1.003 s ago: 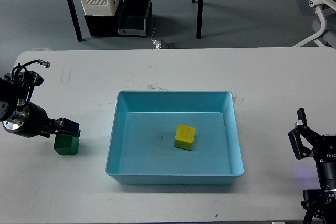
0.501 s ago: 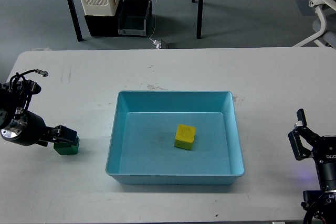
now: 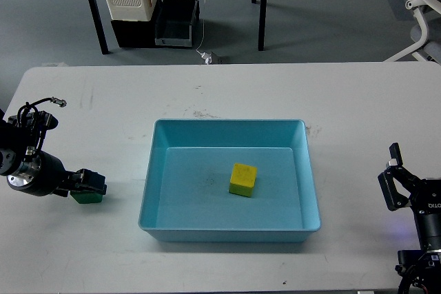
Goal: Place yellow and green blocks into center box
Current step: 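Lower the left gripper over the green cube and close on it, then lift the green cube into the tray beside the yellow cube and release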
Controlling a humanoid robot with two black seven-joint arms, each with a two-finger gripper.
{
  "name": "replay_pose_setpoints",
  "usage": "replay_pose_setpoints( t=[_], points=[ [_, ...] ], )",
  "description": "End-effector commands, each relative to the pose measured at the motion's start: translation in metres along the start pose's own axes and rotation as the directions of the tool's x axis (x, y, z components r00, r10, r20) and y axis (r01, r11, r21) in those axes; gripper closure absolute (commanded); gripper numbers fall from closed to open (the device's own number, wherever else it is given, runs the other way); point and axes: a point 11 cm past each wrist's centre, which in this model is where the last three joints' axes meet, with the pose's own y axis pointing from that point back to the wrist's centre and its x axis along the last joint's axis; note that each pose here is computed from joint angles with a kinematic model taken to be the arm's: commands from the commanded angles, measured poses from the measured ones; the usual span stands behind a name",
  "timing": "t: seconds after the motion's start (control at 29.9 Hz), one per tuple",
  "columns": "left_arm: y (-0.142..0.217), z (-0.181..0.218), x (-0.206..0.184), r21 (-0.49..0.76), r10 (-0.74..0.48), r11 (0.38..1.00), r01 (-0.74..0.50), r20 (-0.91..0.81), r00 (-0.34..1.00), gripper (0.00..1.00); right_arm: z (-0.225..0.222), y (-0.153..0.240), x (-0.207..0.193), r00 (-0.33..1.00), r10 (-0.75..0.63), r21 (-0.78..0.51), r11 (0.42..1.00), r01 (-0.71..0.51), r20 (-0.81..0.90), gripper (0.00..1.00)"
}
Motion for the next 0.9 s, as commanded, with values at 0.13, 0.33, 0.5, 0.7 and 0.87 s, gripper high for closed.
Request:
replay_pose_setpoints(
  t=[0.13, 0.33, 0.5, 0.7, 0.87],
  points=[
    [0.000, 0.006, 0.000, -0.049, 0.000, 0.999, 0.004, 0.077, 0.997, 0.39, 0.000, 0.000, 0.000, 1.000, 0.000, 0.000, 1.000, 0.000, 0.000, 0.00],
    [0.000, 0.008, -0.001, -0.068, -0.001, 0.998, 0.006, 0.078, 0.997, 0.56, 0.000, 0.000, 0.000, 1.000, 0.000, 0.000, 1.000, 0.000, 0.000, 0.00],
    [0.002, 0.003, 0.001, -0.028, 0.005, 1.000, -0.002, 0.094, 0.996, 0.92, 0.000, 0.000, 0.000, 1.000, 0.000, 0.000, 1.000, 0.000, 0.000, 0.00],
    [0.004, 0.000, 0.004, 0.003, 0.014, 1.000, -0.014, 0.092, 0.996, 0.98, 0.000, 0.000, 0.000, 1.000, 0.000, 0.000, 1.000, 0.000, 0.000, 0.00],
    [0.014, 0.012, 0.026, -0.038, 0.083, 0.996, -0.080, 0.084, 0.993, 1.00, 0.000, 0.000, 0.000, 1.000, 0.000, 0.000, 1.000, 0.000, 0.000, 0.00]
  ],
)
